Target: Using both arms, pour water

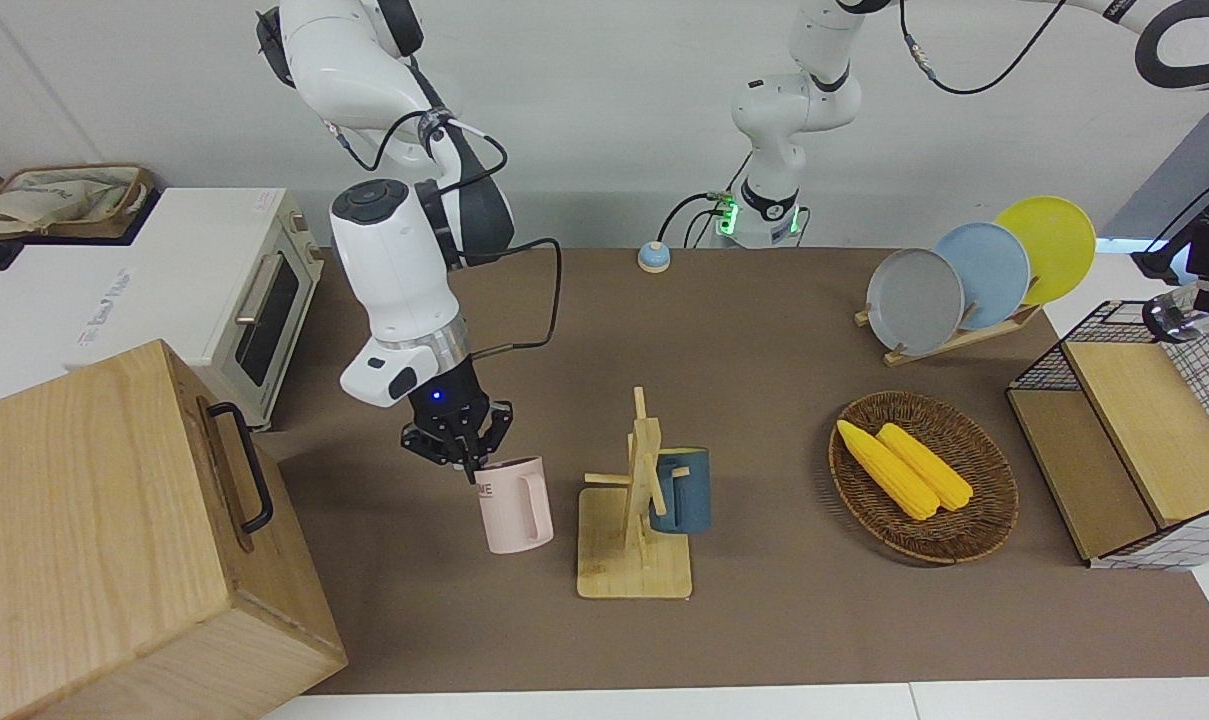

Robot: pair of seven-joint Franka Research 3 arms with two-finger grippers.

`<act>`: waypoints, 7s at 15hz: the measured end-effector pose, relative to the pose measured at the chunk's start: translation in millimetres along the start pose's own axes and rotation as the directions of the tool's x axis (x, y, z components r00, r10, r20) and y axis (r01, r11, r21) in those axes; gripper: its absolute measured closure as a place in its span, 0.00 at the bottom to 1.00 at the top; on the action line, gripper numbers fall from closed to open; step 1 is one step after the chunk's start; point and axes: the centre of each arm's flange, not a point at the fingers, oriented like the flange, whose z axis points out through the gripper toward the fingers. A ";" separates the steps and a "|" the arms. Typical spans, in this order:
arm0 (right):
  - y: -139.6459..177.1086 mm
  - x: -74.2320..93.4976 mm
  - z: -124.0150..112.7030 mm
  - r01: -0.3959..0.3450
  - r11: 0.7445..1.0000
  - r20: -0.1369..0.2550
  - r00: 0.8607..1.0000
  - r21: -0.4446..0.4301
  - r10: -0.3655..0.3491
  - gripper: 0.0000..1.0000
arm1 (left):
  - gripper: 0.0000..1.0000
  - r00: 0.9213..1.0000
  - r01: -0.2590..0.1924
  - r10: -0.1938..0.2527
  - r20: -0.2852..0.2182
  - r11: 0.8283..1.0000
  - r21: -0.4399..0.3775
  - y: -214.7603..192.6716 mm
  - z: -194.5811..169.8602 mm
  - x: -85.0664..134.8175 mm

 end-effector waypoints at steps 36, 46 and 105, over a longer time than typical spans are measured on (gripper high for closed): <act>-267.6 -152.7 39.3 -0.727 0.674 0.611 0.477 -0.129 0.632 0.94 | 0.35 0.964 -0.137 0.145 0.221 0.989 -0.055 273.5 23.4 -239.7; -303.6 -165.7 107.4 -0.832 0.528 0.616 0.328 -0.170 0.716 0.94 | 0.35 0.962 -0.186 0.200 0.184 0.979 -0.090 295.7 51.1 -276.8; 127.2 -107.5 -238.1 -0.095 0.984 0.281 0.950 -0.154 0.136 0.00 | 0.35 0.637 -0.435 0.406 0.655 0.891 -0.128 417.3 132.1 -315.7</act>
